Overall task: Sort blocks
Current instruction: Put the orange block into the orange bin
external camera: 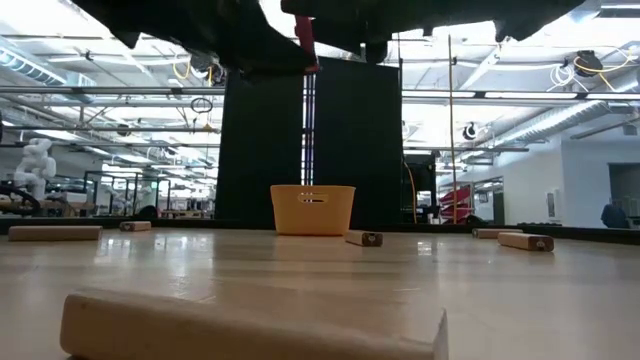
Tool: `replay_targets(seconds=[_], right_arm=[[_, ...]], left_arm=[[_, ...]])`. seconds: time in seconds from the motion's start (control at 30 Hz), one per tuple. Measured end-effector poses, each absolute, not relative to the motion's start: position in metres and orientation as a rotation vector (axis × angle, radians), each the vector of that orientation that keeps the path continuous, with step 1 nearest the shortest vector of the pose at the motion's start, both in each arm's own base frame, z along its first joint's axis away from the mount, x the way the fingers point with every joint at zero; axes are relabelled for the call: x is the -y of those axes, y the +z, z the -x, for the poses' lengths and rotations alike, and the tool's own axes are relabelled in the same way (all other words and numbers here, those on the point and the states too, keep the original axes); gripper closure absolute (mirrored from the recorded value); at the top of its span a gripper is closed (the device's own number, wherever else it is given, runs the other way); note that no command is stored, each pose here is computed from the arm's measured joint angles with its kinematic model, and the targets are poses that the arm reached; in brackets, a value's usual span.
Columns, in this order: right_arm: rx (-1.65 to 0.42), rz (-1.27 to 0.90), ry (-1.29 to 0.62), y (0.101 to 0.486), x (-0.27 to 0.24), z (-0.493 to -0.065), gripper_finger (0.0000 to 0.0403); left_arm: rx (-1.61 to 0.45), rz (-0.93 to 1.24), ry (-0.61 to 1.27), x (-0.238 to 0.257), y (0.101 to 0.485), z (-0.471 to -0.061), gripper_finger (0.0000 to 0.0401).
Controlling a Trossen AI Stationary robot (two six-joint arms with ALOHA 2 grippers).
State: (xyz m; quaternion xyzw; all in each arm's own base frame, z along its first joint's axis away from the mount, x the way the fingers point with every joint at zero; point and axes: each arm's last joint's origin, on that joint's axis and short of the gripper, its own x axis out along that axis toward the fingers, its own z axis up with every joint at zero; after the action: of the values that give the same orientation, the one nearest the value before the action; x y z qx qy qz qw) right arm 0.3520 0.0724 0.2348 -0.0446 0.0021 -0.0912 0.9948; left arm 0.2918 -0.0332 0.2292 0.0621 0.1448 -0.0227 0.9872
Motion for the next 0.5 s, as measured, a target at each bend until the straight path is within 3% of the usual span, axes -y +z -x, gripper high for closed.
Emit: replay_targets(seconds=[0.17, 0.37, 0.5], right_arm=[[-0.017, 0.09, -0.181, 0.2336, -0.0725, -0.3519, 0.0229], [-0.02, 0.088, -0.191, 0.2332, -0.0718, -0.352, 0.0334], [-0.02, 0.09, -0.184, 0.2333, -0.0721, -0.352, 0.0344]], left_arm=[[-0.312, -0.124, -0.049, 0.0338, 0.2218, -0.2955, 0.0318], [-0.304, -0.119, -0.051, 0.0339, 0.2225, -0.2957, 0.0315], [-0.299, -0.142, -0.049, 0.0338, 0.223, -0.2958, 0.0245]])
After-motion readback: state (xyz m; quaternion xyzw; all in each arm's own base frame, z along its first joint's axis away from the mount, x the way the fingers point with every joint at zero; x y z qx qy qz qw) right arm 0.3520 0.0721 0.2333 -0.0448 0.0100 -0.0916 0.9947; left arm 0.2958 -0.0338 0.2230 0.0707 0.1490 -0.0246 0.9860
